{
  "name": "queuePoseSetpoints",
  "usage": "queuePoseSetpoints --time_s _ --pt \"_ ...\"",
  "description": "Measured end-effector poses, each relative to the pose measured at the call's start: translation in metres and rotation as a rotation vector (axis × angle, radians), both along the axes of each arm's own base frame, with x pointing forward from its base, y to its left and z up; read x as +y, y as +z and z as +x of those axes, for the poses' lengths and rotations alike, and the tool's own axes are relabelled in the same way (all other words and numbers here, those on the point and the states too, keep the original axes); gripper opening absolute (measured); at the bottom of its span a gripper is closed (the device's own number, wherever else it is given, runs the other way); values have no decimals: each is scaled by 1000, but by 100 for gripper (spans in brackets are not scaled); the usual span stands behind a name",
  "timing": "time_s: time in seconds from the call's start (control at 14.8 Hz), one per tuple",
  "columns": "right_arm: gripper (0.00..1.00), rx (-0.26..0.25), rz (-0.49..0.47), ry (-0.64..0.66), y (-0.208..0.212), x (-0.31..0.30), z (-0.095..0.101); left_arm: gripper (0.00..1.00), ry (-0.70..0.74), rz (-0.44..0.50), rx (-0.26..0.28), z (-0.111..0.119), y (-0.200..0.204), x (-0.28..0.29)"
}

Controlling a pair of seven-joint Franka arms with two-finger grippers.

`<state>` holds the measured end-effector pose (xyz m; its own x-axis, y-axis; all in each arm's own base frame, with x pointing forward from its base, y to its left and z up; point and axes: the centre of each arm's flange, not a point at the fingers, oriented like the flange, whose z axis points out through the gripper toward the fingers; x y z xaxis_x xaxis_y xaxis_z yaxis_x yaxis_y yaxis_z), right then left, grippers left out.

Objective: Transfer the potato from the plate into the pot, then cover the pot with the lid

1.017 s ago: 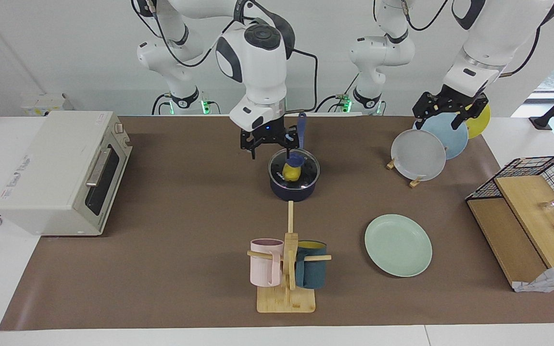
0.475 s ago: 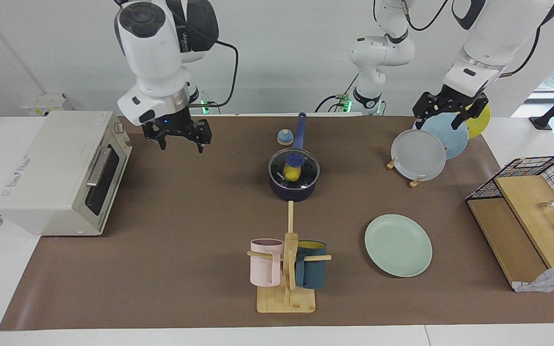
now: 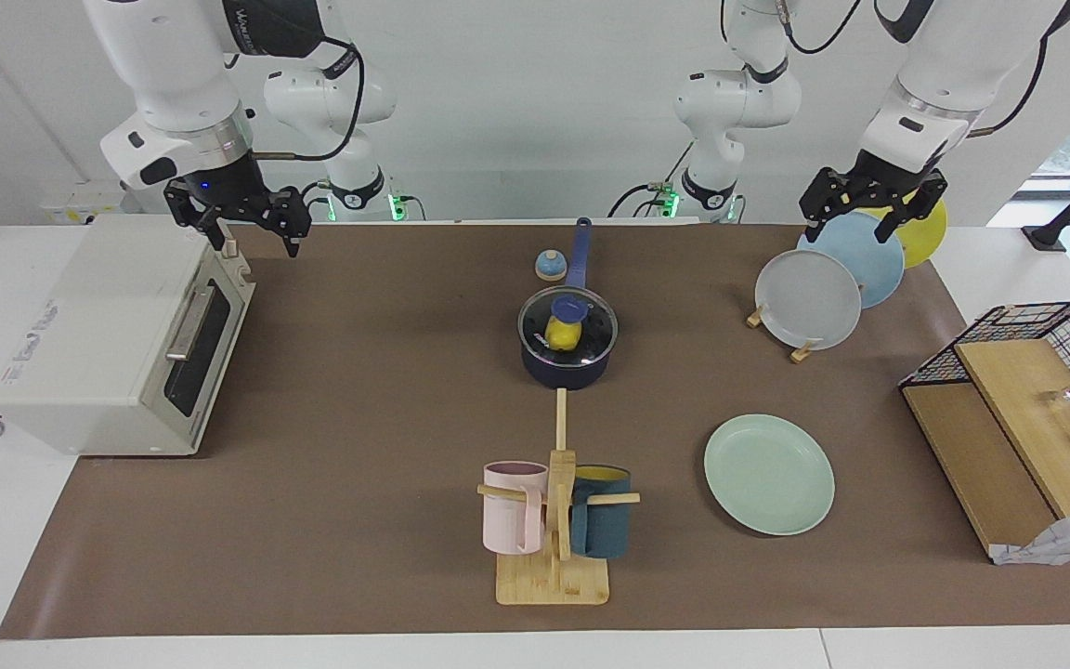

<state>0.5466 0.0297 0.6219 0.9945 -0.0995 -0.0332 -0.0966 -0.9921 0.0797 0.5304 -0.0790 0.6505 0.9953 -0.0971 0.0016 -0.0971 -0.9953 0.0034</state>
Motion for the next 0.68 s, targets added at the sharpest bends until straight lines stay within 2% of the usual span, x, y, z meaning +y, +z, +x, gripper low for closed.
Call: queuePoseSetpoints --time_s 0.68 --pt "100 1 16 -42 -8 -36 4 100 1 2 14 -1 -6 1"
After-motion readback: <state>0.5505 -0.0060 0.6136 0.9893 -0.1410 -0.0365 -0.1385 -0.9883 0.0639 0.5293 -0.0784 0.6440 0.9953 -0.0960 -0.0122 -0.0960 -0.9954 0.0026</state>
